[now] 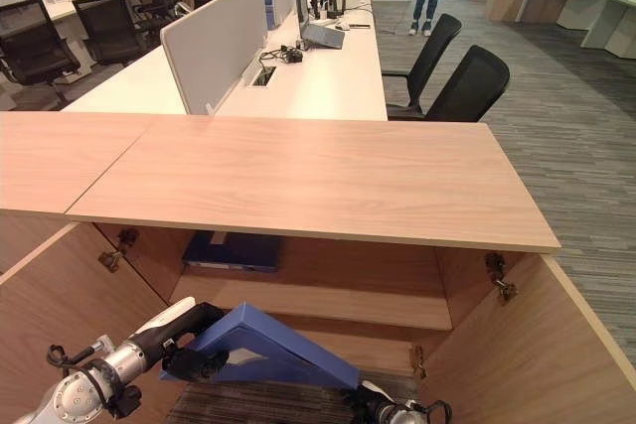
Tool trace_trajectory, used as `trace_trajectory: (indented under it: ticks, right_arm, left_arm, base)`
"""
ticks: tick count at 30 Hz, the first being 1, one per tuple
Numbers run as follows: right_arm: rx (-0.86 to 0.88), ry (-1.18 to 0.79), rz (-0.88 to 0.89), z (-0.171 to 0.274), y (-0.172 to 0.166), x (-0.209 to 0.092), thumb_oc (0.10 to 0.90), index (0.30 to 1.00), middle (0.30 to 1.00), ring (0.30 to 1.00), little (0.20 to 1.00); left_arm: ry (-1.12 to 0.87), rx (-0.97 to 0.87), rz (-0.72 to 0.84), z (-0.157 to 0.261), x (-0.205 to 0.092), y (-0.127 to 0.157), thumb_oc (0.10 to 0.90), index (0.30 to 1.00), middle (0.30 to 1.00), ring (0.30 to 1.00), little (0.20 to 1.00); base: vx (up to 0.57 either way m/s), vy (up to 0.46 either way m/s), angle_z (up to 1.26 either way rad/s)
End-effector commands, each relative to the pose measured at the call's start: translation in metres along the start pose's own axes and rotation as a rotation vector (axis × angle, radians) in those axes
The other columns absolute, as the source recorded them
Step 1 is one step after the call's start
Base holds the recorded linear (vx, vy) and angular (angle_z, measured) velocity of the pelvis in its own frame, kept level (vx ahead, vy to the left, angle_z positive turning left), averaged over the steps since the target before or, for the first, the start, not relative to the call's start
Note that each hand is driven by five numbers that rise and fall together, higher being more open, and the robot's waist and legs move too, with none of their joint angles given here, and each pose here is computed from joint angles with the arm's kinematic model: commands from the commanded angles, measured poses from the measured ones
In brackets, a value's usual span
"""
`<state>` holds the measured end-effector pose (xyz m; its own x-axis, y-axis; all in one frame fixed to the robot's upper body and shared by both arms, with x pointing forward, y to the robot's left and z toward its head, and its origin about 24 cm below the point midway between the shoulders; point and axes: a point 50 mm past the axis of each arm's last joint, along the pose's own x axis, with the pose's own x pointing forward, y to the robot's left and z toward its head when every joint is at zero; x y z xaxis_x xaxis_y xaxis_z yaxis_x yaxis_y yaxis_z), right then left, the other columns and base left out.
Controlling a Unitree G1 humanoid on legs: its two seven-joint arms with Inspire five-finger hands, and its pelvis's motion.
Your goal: Put the empty folder in the office cabinet
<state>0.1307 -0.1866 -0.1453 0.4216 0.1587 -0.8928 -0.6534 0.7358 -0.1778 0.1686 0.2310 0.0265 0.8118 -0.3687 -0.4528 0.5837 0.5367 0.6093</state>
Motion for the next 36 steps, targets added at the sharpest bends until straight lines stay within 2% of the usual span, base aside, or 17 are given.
trace_trajectory:
  ticks: [1,12,20,22,27,36]
  right_arm:
    - [-0.087,-0.11,-0.119,0.039,-0.043,0.001,0.8,0.9,0.9,0.9,0.9]
    - [-0.06,-0.117,-0.145,0.046,-0.053,0.001,0.8,0.9,0.9,0.9,0.9]
    - [-0.077,-0.208,-0.143,0.073,-0.054,0.001,0.8,0.9,0.9,0.9,0.9]
    - [-0.102,-0.356,-0.169,0.102,-0.061,-0.012,0.8,0.9,0.9,0.9,0.9]
    - [-0.172,-0.558,-0.234,0.132,-0.073,-0.042,0.8,0.9,0.9,0.9,0.9]
    - [-0.258,-0.716,-0.244,0.157,-0.071,-0.069,0.8,0.9,0.9,0.9,0.9]
  left_arm:
    - [-0.235,0.159,0.164,0.046,-0.006,0.056,0.4,0.3,0.3,0.3,0.3]
    - [-0.203,0.185,0.176,0.042,-0.012,0.064,0.4,0.3,0.3,0.3,0.3]
    - [-0.188,0.186,0.187,0.038,-0.011,0.062,0.4,0.3,0.3,0.3,0.3]
    - [-0.179,0.177,0.201,0.035,-0.009,0.059,0.4,0.3,0.3,0.3,0.3]
    - [-0.175,0.164,0.206,0.032,-0.002,0.05,0.4,0.3,0.3,0.3,0.3]
    - [-0.166,0.181,0.222,0.03,0.0,0.048,0.4,0.3,0.3,0.3,0.3]
  base:
    - [0.0,0.0,0.0]
    - [0.0,0.0,0.0]
    - [0.0,0.0,0.0]
    - [0.0,0.0,0.0]
    - [0.0,0.007,-0.02]
    - [0.0,0.005,-0.02]
